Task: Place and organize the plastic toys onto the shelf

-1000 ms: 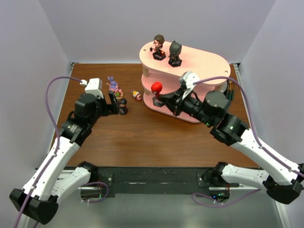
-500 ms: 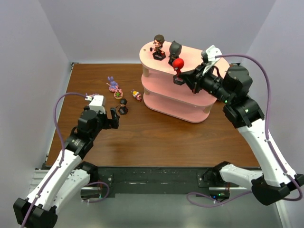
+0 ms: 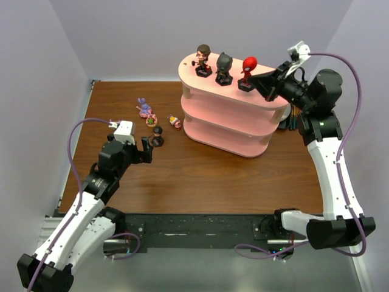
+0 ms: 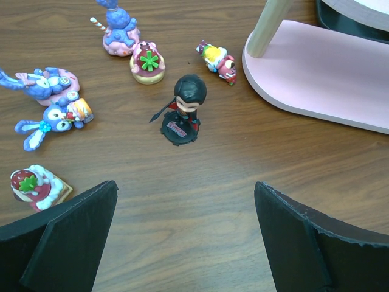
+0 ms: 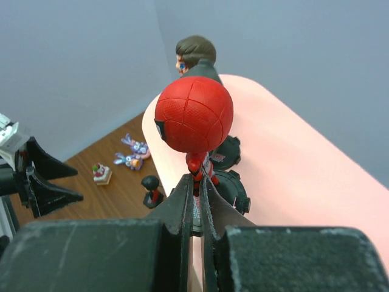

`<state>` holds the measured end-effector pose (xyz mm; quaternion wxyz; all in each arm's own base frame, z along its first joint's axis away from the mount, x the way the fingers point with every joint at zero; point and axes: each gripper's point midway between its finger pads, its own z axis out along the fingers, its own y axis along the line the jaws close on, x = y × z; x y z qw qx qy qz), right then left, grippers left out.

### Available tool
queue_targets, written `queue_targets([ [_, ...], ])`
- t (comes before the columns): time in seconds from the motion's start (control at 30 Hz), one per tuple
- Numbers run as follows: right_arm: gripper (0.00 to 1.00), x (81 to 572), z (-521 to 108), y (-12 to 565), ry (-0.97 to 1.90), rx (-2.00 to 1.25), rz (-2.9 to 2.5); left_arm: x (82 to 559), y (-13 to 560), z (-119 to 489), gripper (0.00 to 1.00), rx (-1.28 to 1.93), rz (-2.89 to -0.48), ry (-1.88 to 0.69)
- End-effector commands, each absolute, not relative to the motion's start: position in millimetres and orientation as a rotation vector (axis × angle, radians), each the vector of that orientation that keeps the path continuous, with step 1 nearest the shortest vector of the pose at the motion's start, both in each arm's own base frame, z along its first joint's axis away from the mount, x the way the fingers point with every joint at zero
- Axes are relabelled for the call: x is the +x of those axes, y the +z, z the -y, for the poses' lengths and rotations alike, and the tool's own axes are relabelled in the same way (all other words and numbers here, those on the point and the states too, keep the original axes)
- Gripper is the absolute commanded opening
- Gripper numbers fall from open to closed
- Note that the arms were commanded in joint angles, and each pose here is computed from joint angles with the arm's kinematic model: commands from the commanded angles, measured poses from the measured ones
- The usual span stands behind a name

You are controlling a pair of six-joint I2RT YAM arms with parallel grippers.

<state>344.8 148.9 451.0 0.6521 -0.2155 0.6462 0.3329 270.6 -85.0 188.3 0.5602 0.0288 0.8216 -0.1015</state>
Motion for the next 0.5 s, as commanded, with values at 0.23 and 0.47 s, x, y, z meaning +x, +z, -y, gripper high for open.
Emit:
queue_targets([
  [0.23,0.00,362.2,-149.3,461.8,0.883,-0.545,-1.334,277.8,199.0,89.5,1.00,0.113,-1.887,-0.246],
  [0.47,0.00,372.6,-150.0,445.9,0.890,-0.578,-1.341,277.7,199.3,90.2,1.00,0.119,-1.884,-0.249],
])
